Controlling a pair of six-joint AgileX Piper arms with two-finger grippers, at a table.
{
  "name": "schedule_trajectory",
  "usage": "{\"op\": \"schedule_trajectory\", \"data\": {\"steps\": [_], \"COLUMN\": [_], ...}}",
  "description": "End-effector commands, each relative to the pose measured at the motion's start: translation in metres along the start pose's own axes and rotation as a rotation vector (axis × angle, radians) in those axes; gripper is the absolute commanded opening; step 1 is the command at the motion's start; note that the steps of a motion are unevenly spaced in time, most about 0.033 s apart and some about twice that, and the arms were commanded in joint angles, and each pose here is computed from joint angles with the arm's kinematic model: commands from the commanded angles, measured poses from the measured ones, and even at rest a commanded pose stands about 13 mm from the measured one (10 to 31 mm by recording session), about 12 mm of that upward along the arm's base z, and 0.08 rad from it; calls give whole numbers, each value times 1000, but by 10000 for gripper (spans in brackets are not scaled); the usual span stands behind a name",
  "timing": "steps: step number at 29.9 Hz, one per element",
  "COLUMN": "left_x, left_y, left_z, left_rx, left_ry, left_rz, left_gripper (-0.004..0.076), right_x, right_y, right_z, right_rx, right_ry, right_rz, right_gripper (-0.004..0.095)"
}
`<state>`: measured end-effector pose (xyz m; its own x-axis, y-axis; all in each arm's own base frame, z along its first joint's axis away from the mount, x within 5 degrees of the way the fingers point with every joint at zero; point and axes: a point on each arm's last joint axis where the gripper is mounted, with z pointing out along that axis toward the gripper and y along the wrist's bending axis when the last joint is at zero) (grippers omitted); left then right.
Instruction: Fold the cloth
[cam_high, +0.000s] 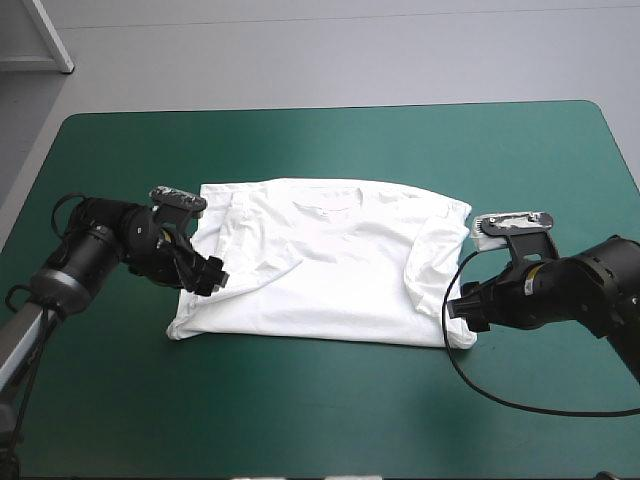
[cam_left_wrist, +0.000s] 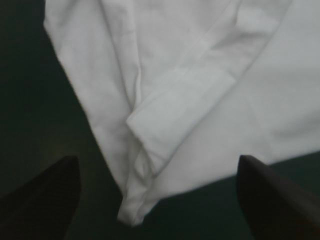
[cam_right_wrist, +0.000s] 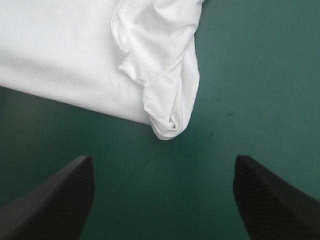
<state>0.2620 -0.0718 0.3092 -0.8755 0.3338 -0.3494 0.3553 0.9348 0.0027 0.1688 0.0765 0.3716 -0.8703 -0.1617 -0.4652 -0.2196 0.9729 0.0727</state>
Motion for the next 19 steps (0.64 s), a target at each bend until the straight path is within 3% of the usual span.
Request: {"op": "schedule_trajectory", "data": {"steps": [1,7,13,19], "left_x": [24,64,62,51], "left_y": [2,-1,-1,0], "left_z": [-20,3,29,62], "left_rx": [-54,-59,-57,-35], "left_ry": [-7,-28,-51,-11], "left_rz": [-40,-69,-67,-88], "left_gripper": [615,615,609,488], "right_x": [3,19,30,31], "right_y": [-1,-3,-3,-4], "right_z": [-2,29,49,55], "right_rx": [-1,18,2,7], "right_ry": [-3,72,99,77], "right_rz": [29,29,37,27], "right_gripper": [714,714,714,714]}}
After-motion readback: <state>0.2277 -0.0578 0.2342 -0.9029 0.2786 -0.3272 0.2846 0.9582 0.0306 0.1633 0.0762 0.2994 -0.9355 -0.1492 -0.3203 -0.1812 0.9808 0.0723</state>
